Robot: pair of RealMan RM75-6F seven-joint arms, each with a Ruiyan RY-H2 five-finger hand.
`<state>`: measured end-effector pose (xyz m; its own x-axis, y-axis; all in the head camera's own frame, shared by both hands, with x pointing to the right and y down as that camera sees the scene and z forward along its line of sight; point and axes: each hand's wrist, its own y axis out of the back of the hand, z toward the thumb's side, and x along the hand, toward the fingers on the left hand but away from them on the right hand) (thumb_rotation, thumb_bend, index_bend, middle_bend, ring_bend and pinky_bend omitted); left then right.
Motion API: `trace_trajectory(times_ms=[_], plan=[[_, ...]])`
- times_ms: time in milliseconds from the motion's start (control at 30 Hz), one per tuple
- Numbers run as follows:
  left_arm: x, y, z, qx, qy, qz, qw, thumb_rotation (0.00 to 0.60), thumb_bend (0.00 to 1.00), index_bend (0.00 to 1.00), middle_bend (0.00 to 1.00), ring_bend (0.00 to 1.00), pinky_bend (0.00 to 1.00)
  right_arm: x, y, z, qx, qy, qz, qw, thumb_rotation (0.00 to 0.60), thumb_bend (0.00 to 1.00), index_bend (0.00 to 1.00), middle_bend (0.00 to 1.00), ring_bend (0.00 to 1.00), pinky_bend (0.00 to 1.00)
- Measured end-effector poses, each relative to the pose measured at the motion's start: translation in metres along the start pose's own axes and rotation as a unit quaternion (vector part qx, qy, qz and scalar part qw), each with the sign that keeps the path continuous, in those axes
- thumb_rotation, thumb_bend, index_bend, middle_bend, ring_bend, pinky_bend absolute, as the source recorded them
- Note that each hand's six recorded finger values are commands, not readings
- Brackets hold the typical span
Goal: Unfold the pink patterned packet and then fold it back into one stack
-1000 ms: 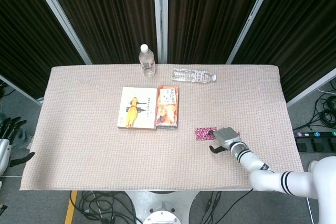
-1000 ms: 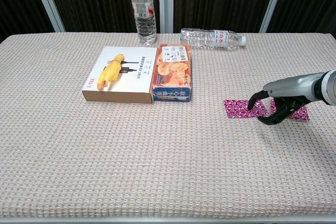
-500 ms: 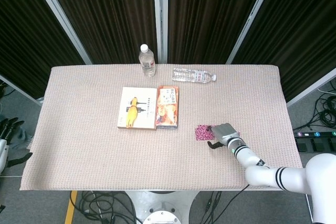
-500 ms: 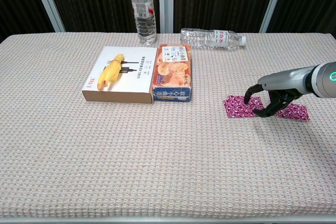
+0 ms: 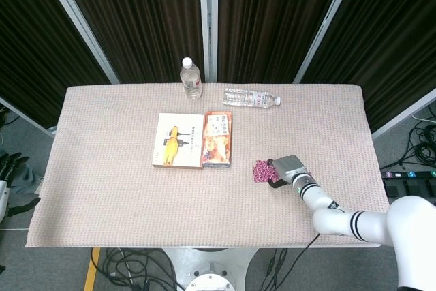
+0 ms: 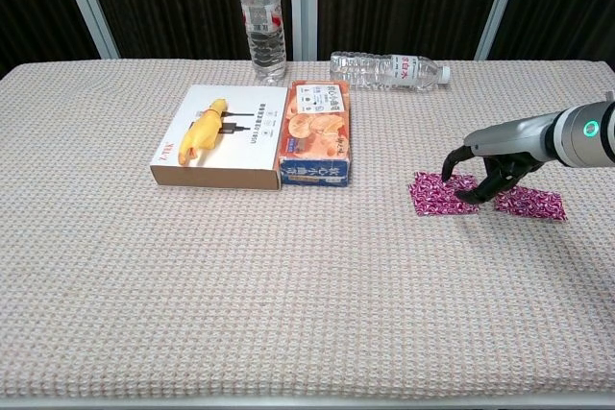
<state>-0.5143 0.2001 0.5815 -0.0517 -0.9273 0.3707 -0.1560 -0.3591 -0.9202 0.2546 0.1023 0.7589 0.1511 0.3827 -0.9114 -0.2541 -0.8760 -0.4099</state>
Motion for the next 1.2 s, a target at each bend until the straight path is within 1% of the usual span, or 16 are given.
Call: trace_trajectory(times_ms=[200,433,567,633,800,933,1200], plan=[[0.000,0.001,-0.001,0.000,0.002,0.001,1.0000,0.600,0.00,0.21,0.22,0.09,0.27,0.000,0.003,0.004,0.000,0.006,-0.001,1.0000,0.273,0.41,0.17,1.00,1.00,1.00],[0.002,0.000,0.000,-0.002,0.000,-0.001,1.0000,0.600,0.00,0.21,0.22,0.09,0.27,0.013,0.008,0.008,0.012,0.013,-0.007,0.9998,0.276,0.41,0.17,1.00,1.00,1.00],[0.002,-0.002,0.002,-0.002,-0.002,-0.002,1.0000,0.600,0.00,0.21,0.22,0.09,0.27,0.023,0.005,0.010,0.022,0.015,-0.005,0.9996,0.273,0.41,0.19,1.00,1.00,1.00],[0.001,-0.002,0.002,-0.003,-0.004,-0.002,1.0000,0.600,0.00,0.21,0.22,0.09,0.27,0.026,0.005,0.007,0.025,0.010,-0.004,0.9996,0.273,0.40,0.21,1.00,1.00,1.00],[0.001,0.000,0.002,-0.002,-0.004,0.000,1.0000,0.600,0.00,0.21,0.22,0.09,0.27,0.026,-0.005,0.003,0.028,0.003,0.012,0.9995,0.275,0.40,0.25,1.00,1.00,1.00],[0.000,0.000,0.003,-0.002,-0.004,0.000,1.0000,0.600,0.00,0.21,0.22,0.09,0.27,0.026,-0.008,0.002,0.028,0.001,0.018,0.9995,0.281,0.41,0.28,1.00,1.00,1.00],[0.001,0.000,0.004,-0.003,-0.006,0.000,1.0000,0.600,0.00,0.21,0.22,0.09,0.27,0.028,-0.009,0.001,0.028,0.000,0.018,0.9994,0.278,0.40,0.28,1.00,1.00,1.00]])
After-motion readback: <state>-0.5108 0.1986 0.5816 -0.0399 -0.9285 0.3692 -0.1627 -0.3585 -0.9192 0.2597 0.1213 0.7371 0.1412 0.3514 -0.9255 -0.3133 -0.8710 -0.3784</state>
